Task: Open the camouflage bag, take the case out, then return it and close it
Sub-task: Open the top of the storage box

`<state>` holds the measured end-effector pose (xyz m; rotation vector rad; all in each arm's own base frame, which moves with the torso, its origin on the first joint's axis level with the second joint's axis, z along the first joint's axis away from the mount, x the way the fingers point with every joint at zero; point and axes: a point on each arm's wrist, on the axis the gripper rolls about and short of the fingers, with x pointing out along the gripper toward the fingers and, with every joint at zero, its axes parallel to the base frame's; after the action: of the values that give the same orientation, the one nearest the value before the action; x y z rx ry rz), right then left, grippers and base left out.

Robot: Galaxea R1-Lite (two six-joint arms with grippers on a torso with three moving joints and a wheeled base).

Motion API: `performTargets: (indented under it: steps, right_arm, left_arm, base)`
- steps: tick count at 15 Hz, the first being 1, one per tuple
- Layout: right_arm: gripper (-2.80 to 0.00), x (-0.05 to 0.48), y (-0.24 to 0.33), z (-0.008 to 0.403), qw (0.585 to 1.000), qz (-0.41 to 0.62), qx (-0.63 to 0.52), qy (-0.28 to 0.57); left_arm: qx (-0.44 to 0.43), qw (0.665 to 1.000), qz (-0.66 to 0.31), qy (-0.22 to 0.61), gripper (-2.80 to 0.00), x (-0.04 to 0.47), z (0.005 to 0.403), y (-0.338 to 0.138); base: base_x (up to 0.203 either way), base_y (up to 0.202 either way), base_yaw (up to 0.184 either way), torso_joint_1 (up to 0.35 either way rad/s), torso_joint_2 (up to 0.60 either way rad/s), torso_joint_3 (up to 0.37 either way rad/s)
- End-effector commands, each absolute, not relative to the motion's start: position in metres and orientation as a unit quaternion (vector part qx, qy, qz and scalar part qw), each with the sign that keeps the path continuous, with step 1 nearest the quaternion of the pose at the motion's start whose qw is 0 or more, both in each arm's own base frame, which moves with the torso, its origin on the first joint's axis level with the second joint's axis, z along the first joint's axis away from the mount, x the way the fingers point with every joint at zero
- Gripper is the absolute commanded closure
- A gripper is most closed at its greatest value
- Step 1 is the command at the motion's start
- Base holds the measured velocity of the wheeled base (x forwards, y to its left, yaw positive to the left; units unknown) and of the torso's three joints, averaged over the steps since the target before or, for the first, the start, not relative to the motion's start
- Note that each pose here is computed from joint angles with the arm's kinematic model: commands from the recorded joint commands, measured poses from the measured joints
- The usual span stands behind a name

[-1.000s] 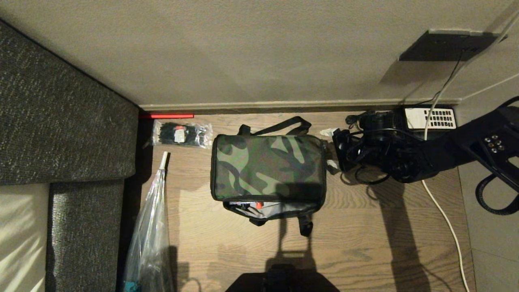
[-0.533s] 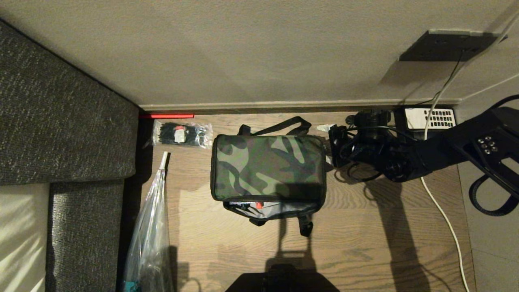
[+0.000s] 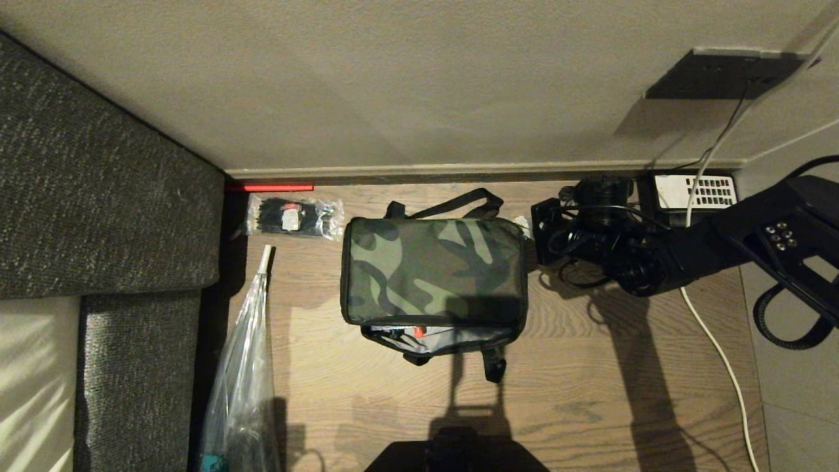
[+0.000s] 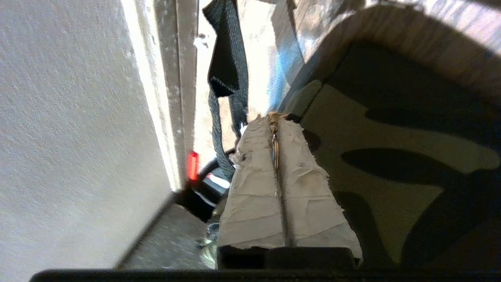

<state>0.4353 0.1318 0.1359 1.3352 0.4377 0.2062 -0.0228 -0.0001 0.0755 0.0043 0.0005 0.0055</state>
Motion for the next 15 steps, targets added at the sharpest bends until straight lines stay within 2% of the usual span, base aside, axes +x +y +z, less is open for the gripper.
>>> performTargets:
  steps: [1, 8, 15]
  right_arm:
    - [0.0, 0.434, 0.132, 0.14, 0.757, 0.1, 0.616, 0.195]
    - [0.0, 0.431, 0.131, 0.16, 0.785, 0.154, 0.584, 0.138]
    - [0.0, 0.43, 0.147, 0.148, 0.826, 0.195, 0.511, 0.139]
  left_arm:
    - [0.002, 1.0, 0.003, 0.001, 0.0, -0.023, 0.075, 0.0]
    - [0.002, 1.0, 0.003, 0.0, 0.0, -0.023, 0.075, 0.0]
    - [0.002, 1.0, 0.003, 0.001, 0.0, -0.023, 0.075, 0.0]
  base:
    - [0.0, 0.0, 0.0, 0.0, 0.0, 0.0]
    - [0.0, 0.0, 0.0, 0.0, 0.0, 0.0]
    - [0.0, 0.0, 0.0, 0.0, 0.0, 0.0]
